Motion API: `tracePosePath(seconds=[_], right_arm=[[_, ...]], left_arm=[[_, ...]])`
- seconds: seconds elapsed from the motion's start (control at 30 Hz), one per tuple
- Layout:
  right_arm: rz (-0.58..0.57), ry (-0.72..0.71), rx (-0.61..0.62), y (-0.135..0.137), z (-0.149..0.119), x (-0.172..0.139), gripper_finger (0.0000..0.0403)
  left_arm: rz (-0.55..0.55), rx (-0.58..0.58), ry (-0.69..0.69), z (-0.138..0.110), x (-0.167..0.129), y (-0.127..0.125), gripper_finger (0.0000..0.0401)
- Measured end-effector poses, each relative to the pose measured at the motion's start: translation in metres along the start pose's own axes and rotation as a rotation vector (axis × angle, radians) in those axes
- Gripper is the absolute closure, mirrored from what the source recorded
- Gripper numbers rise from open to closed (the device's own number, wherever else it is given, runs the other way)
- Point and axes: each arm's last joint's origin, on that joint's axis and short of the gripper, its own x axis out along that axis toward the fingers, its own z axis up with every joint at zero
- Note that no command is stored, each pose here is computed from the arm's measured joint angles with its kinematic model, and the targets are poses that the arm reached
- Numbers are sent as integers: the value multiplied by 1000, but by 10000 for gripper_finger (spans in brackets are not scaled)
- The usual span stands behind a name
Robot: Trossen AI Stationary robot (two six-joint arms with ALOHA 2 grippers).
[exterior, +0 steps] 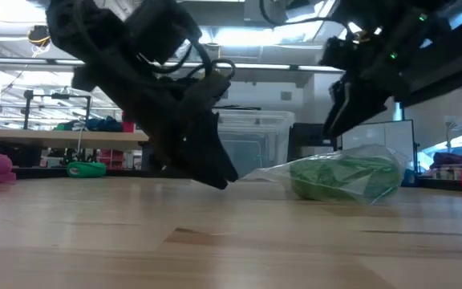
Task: Roll bandage
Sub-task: Close the transparent zip bag
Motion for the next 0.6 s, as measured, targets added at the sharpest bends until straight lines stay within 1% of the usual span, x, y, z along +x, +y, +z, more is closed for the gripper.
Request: tracePosePath(seconds=[0.13, 0.27, 0.37, 0.47, 0.6], right_arm=[[11, 3, 40, 2, -16, 8, 189], [13, 17, 74, 6, -31, 15, 189], [-16, 20, 64, 12, -35, 15, 189], [-19, 7, 44, 18, -35, 14, 189], [-7, -34, 37, 23, -32, 13, 189]], left_arm=[[55, -163, -88, -10, -2, -10, 292], [8, -277, -129, -16, 3, -16, 292], [-65, -369, -174, -17, 8, -21, 292], [-121, -423, -214, -18, 13, -24, 292], [-110, -510, -251, -20, 19, -21, 292]])
